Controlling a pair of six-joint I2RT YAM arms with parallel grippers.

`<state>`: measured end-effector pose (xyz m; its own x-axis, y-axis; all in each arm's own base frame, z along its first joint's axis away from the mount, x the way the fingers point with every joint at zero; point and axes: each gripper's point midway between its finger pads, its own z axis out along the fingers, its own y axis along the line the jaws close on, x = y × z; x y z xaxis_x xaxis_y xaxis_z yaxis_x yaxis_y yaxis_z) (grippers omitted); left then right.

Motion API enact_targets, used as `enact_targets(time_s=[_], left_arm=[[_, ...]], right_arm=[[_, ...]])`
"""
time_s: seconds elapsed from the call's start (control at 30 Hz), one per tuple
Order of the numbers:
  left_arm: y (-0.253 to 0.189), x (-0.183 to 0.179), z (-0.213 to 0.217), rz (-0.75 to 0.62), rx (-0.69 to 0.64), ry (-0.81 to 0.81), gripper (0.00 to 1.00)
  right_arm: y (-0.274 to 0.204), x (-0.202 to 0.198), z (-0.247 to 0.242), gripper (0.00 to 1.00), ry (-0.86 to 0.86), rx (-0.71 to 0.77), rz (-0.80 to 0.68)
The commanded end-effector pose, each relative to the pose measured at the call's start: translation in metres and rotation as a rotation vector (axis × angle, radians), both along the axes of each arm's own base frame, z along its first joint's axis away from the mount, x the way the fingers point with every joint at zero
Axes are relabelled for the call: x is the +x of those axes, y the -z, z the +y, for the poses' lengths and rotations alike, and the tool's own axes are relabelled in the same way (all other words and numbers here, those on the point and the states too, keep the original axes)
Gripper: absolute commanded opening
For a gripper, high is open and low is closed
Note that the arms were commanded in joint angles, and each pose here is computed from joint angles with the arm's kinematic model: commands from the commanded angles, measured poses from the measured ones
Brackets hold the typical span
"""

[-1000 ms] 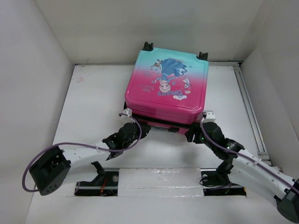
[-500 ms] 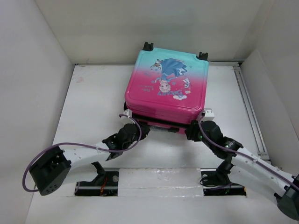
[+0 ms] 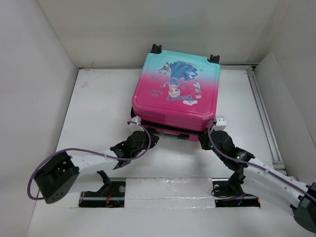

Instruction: Pack the luggage

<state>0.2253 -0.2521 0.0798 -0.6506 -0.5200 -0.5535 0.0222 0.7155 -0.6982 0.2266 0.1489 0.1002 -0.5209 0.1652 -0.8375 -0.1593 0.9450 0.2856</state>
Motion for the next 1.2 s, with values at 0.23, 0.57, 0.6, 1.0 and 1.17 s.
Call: enact_targets(time_s=[0.23,0.57,0.6,1.0,1.17], left_arm=[[-0.015,0.018,-0.029,-0.054,-0.054,0.038,0.00],[-0.023,0.007,-0.062,-0.072,-0.074,0.154,0.00],[-0.024,0.001,-0.065,-0.078,-0.069,0.173,0.00],[-0.058,-0.067,-0.108,-0.311,0.051,0.419,0.36],[-0.063,-0.052,-0.126,-0.355,0.088,0.401,0.36]], right_arm=[[-0.019,-0.020,0.089,0.00,-0.202,0.145,-0.057],[-0.013,-0.057,0.115,0.00,-0.316,0.074,-0.007],[-0.016,-0.059,0.117,0.06,-0.337,0.079,-0.013],[-0.081,-0.067,0.080,0.61,-0.276,0.068,0.002],[-0.119,-0.057,0.060,0.51,-0.207,0.137,-0.080]])
